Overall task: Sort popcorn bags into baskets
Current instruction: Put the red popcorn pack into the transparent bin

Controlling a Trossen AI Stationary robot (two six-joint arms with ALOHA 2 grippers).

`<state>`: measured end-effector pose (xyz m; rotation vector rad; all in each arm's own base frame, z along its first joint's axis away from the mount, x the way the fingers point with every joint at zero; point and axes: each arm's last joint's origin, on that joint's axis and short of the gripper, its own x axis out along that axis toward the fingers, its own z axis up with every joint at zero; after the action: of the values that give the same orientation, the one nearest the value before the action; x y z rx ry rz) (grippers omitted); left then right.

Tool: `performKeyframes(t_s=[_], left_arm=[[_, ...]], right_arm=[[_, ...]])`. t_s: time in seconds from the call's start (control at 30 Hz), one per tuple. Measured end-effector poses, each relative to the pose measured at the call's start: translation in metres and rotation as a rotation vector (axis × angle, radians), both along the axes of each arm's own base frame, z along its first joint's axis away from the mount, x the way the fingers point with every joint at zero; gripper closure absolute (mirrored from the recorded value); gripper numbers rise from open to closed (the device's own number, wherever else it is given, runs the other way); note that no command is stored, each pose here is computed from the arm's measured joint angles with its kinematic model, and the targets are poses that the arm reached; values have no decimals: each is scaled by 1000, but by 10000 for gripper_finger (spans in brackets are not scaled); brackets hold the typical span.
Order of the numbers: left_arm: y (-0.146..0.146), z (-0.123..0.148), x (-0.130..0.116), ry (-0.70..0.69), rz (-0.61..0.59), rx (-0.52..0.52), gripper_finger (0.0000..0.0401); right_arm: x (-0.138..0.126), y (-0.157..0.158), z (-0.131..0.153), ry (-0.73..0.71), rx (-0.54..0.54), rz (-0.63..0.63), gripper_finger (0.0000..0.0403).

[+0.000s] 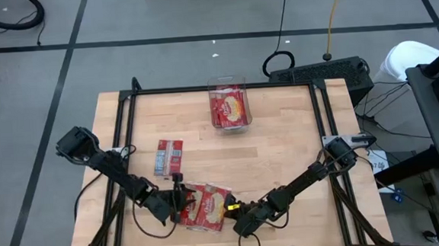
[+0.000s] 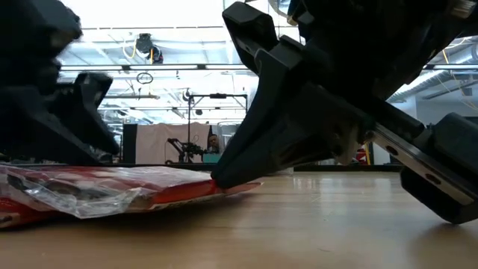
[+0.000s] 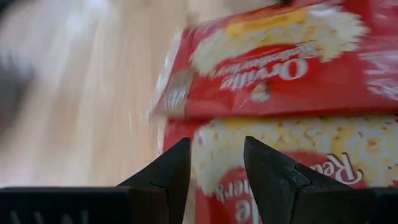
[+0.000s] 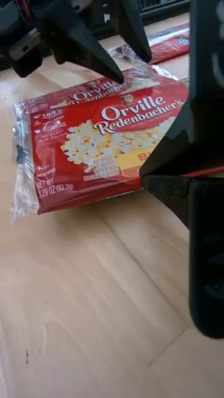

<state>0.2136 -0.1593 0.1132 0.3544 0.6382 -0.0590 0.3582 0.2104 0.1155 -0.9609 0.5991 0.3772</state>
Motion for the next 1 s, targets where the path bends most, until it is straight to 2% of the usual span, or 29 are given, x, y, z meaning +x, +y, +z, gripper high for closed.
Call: performKeyframes(t_s=[0.17,0.27,0.37,0.67,0.87,1.0], left_arm=[[-6,8,6,-3,-242,311,249],[-10,13,10,7,-415,472,249],[-11,15,13,31,-520,611,249],[0,17,25,42,-673,705,249],[6,11,27,85,-732,679,249],[5,11,27,77,-732,676,249]], right_arm=[[0,0,0,20,28,30,403],[0,1,-1,24,37,28,403],[0,0,-1,24,39,26,403],[4,-6,-1,24,40,10,403],[5,-8,0,22,41,3,403],[1,-1,6,2,95,-47,403]])
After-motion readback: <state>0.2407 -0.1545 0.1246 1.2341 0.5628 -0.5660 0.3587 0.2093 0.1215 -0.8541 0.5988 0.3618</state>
